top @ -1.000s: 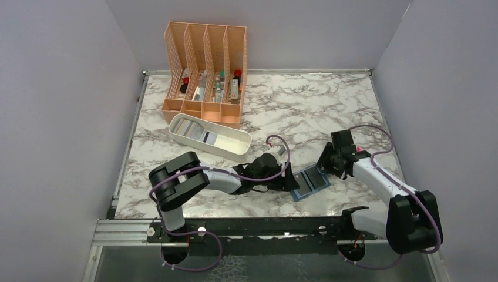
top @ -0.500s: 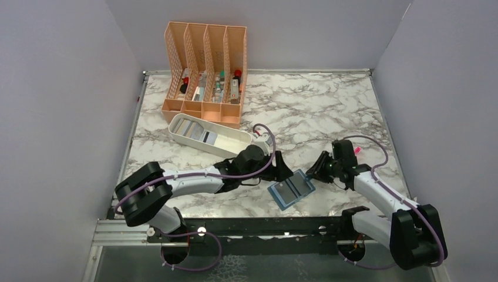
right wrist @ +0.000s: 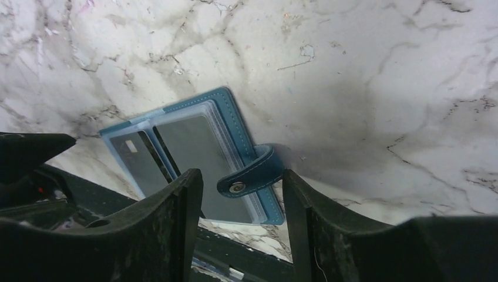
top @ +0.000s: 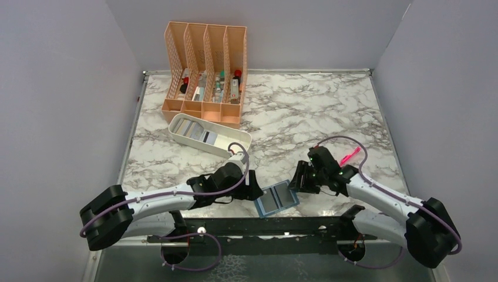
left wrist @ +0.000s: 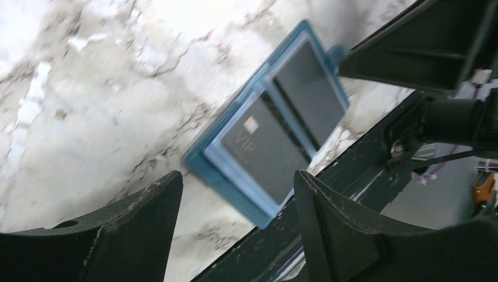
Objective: Put the credit cards into the card holder
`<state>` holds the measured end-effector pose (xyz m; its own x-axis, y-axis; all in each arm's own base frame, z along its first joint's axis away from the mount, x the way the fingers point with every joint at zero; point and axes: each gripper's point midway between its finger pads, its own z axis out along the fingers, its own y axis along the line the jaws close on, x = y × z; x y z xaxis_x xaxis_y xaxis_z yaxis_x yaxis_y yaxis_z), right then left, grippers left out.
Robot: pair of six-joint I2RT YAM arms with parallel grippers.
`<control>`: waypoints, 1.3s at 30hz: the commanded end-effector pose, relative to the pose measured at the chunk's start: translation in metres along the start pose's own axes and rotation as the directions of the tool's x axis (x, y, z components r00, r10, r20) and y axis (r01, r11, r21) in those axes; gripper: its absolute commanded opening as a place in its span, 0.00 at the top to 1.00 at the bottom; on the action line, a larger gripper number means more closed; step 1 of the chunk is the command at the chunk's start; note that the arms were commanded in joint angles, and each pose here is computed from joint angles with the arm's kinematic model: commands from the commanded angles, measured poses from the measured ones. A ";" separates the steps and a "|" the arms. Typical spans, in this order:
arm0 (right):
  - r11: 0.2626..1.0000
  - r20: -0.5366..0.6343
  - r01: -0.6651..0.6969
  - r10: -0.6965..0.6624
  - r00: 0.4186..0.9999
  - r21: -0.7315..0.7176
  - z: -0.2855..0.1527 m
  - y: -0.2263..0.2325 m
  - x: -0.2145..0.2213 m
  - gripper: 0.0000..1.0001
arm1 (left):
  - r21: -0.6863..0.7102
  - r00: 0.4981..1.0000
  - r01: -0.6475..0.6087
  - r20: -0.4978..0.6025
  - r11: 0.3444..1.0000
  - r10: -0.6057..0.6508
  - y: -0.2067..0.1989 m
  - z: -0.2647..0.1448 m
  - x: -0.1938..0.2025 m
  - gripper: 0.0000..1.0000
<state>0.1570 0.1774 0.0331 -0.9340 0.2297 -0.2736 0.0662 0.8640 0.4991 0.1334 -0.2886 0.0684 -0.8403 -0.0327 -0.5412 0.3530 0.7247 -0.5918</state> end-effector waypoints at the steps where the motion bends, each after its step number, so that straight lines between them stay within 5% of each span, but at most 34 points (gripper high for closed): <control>1: 0.988 0.007 0.079 -0.081 0.997 0.135 -0.002 -0.008 0.004 0.41 | -0.070 0.999 0.016 -0.028 0.997 -0.018 0.019 -0.009 0.013 0.27; 6: 0.948 0.006 0.130 -0.138 0.990 0.289 0.003 -0.021 0.009 0.43 | -0.066 0.997 0.063 -0.035 0.996 -0.065 0.023 -0.010 0.022 0.27; 9: 0.935 0.016 0.131 -0.144 0.989 0.329 0.007 -0.027 0.007 0.52 | -0.036 0.995 0.092 -0.031 0.995 -0.093 0.017 -0.006 0.024 0.27; 19: 0.989 -0.024 0.054 -0.051 0.998 0.136 0.024 -0.005 0.031 0.64 | 0.148 0.960 0.271 0.026 0.951 -0.277 -0.012 -0.002 0.023 0.26; 39: 0.999 -0.025 0.019 -0.018 1.000 0.050 0.023 0.007 0.039 0.65 | 0.381 0.971 0.097 0.166 0.919 -0.171 -0.099 -0.011 -0.037 0.26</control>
<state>0.1477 0.2065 0.0211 -0.9194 0.2255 -0.3223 0.0514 0.8812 0.4699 0.1240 -0.3324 0.1209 -0.8391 -0.2672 -0.4739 0.3117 0.4778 -0.8213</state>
